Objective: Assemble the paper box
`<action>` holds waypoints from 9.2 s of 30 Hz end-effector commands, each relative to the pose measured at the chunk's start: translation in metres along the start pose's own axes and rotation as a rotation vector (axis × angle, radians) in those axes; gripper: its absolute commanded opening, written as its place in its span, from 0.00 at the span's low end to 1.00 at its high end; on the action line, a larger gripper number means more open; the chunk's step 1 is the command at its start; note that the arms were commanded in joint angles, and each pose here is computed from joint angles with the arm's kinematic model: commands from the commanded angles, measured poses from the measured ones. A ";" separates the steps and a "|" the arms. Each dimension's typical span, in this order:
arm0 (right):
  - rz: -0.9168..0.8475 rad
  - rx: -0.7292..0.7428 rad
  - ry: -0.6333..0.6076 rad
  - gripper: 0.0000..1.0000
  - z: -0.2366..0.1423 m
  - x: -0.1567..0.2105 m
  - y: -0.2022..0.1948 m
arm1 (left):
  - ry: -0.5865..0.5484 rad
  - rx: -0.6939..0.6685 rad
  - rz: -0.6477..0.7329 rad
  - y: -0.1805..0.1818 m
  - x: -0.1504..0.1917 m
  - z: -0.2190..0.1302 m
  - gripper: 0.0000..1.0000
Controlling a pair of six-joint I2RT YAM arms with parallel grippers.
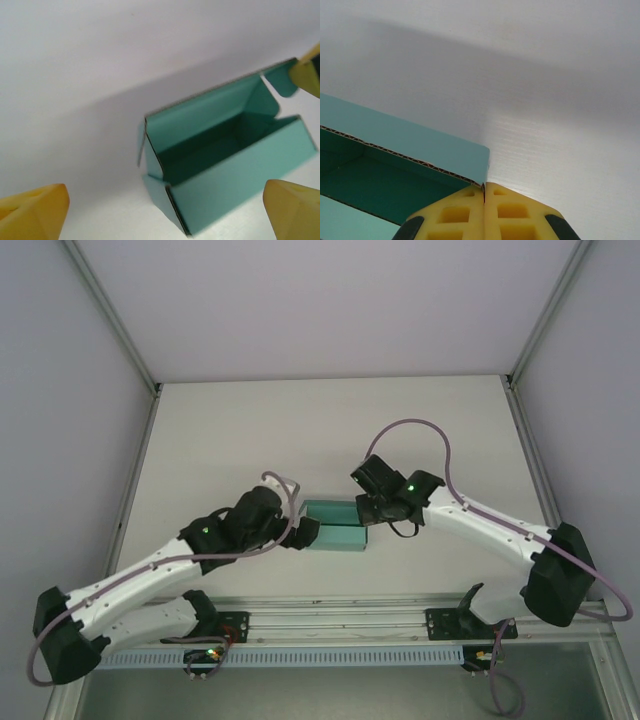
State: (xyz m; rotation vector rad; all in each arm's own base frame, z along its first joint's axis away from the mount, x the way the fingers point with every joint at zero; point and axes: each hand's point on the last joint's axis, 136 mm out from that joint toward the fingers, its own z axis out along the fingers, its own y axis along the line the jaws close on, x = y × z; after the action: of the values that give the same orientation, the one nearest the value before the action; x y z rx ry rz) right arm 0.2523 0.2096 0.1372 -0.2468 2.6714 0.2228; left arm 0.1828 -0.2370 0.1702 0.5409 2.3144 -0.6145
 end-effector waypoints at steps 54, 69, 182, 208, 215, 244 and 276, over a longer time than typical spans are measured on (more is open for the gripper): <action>0.117 -0.010 -0.054 0.02 0.021 -0.042 0.013 | 0.022 0.088 -0.212 -0.005 -0.010 0.148 0.49; 0.228 -0.062 -0.028 0.03 0.043 -0.060 0.019 | 0.029 0.159 -0.149 -0.021 -0.020 0.171 0.39; 0.311 -0.123 -0.026 0.00 0.042 -0.113 0.000 | 0.023 0.044 -0.235 0.086 -0.041 0.132 0.36; 0.301 0.106 0.041 0.00 0.048 -0.049 -0.015 | 0.031 -0.117 -0.271 0.101 -0.035 0.131 0.35; 0.284 0.170 0.010 0.00 0.051 -0.038 -0.022 | -0.006 -0.067 -0.249 0.087 -0.040 0.123 0.42; 0.125 0.102 0.014 0.00 0.046 -0.065 -0.003 | 0.023 0.022 -0.003 0.075 -0.071 0.071 0.60; 0.046 0.094 0.089 0.00 0.057 -0.054 -0.002 | -0.007 -0.152 0.137 0.094 -0.086 0.089 0.00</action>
State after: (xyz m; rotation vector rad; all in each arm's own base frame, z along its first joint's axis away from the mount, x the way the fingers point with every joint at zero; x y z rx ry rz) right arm 0.3389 0.2364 0.1276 -0.1256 2.6813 0.1812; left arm 0.3286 -0.2306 0.1325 0.6151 2.3019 -0.4252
